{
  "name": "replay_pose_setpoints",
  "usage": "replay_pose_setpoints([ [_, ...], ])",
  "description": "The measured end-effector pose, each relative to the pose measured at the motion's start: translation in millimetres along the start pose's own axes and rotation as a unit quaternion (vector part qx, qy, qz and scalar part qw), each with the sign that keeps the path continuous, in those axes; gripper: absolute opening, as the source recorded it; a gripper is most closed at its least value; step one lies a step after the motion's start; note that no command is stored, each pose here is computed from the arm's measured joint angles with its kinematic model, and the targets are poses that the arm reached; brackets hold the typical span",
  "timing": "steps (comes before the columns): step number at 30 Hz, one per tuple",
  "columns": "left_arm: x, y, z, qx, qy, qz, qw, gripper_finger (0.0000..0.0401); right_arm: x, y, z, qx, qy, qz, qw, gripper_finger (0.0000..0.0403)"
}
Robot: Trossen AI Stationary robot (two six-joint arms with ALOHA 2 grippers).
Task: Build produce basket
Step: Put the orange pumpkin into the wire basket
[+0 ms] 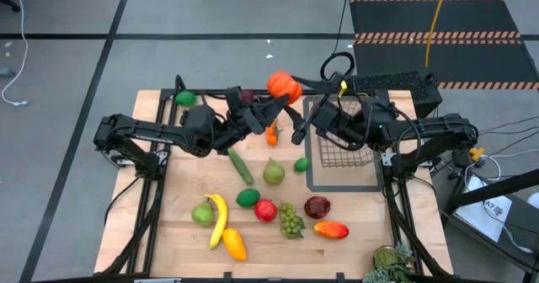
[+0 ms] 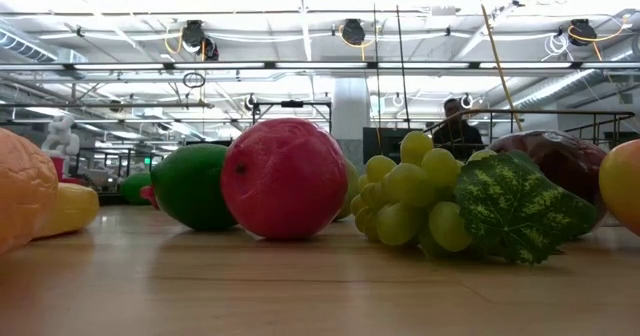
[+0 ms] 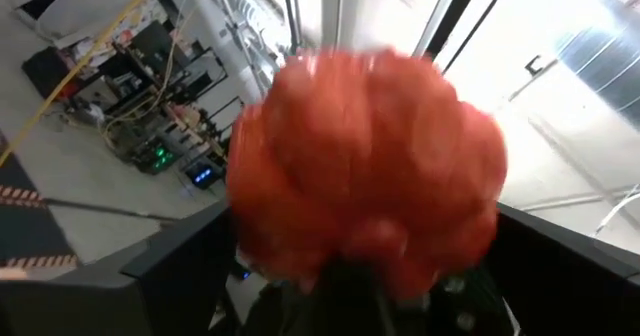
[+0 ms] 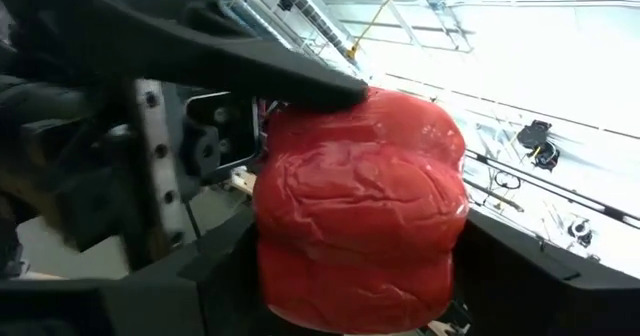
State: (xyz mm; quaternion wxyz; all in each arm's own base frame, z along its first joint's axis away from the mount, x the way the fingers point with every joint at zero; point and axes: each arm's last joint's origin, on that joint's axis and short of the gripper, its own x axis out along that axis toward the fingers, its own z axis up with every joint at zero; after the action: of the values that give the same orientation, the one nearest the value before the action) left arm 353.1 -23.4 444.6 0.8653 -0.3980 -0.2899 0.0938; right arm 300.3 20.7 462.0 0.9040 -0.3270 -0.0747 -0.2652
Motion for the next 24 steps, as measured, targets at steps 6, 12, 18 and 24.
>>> replay_pose_setpoints([
  [6, -1, 1, -3, 0.023, 0.013, 0.010, 1.000, 0.0398, -8, -9, 7, 0.015, 0.002, -0.022, 1.000, 0.0272],
  [12, -13, -10, 21, 0.049, 0.037, 0.028, 0.998, 0.0397, -25, -22, 19, 0.036, 0.029, -0.060, 0.997, 0.0273],
  [18, -29, -11, 33, 0.071, 0.097, 0.080, 0.990, 0.0397, -49, -39, 33, 0.103, 0.042, -0.075, 0.991, 0.0273],
  [24, -39, -10, 39, 0.065, 0.128, 0.115, 0.983, 0.0397, -75, -48, 36, 0.200, 0.068, -0.032, 0.977, 0.0273],
])
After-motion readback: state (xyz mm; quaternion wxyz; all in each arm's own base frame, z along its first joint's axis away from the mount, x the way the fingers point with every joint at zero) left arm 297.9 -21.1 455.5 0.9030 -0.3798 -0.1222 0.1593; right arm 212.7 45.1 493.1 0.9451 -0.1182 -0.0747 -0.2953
